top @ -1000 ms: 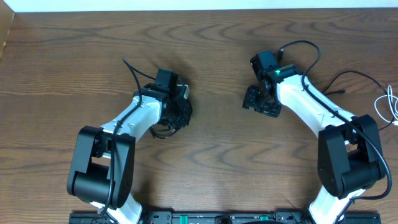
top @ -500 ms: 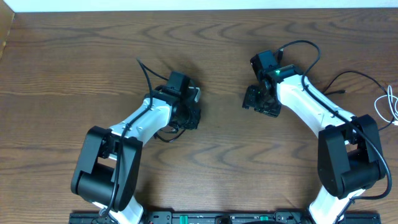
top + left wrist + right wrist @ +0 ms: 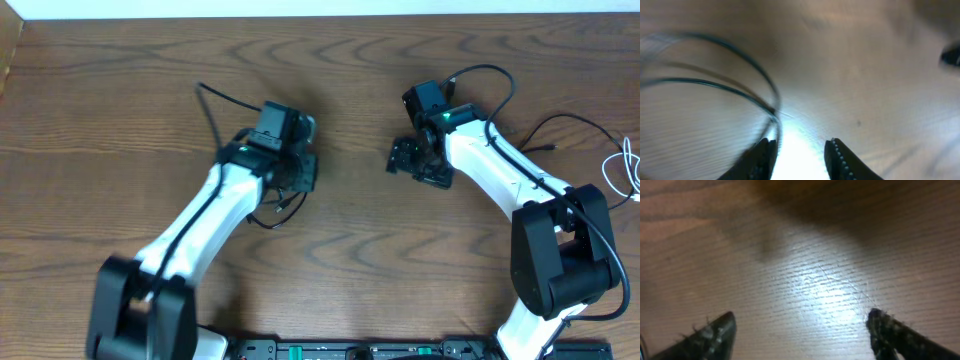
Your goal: Untangle cables
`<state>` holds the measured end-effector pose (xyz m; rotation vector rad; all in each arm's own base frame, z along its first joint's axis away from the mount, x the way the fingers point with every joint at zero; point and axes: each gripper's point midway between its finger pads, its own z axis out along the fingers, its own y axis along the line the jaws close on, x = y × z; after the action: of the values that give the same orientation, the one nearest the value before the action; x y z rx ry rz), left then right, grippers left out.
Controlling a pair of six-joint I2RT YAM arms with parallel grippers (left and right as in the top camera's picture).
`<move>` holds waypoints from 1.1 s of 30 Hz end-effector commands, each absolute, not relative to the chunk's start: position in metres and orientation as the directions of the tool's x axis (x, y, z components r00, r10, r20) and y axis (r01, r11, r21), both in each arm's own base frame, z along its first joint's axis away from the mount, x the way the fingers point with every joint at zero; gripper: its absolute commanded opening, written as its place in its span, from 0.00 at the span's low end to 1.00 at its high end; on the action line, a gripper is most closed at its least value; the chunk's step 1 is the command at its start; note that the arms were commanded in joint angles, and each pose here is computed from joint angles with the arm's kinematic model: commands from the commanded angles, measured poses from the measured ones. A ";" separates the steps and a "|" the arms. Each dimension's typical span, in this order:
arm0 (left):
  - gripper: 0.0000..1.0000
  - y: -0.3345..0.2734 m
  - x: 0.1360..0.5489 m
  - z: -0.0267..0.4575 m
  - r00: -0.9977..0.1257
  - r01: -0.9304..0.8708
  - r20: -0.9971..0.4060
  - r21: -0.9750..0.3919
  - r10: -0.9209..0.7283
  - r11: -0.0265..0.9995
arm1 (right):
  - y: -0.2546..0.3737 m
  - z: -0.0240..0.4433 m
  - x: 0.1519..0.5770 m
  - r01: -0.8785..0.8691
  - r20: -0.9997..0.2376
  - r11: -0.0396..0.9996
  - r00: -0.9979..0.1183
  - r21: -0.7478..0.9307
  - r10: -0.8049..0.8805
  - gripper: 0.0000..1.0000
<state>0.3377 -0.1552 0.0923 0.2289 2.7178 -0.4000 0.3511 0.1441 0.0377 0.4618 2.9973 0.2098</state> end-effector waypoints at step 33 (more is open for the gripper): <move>0.98 0.018 0.338 0.113 -0.792 -0.474 -0.371 -0.128 -0.486 0.871 | 0.222 0.050 0.357 0.001 -0.166 0.942 -0.984 0.336 0.061 0.01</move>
<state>0.3365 0.0149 0.1123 -0.6964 2.6516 -0.0557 0.3655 0.1929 0.0463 0.1825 2.9132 0.3710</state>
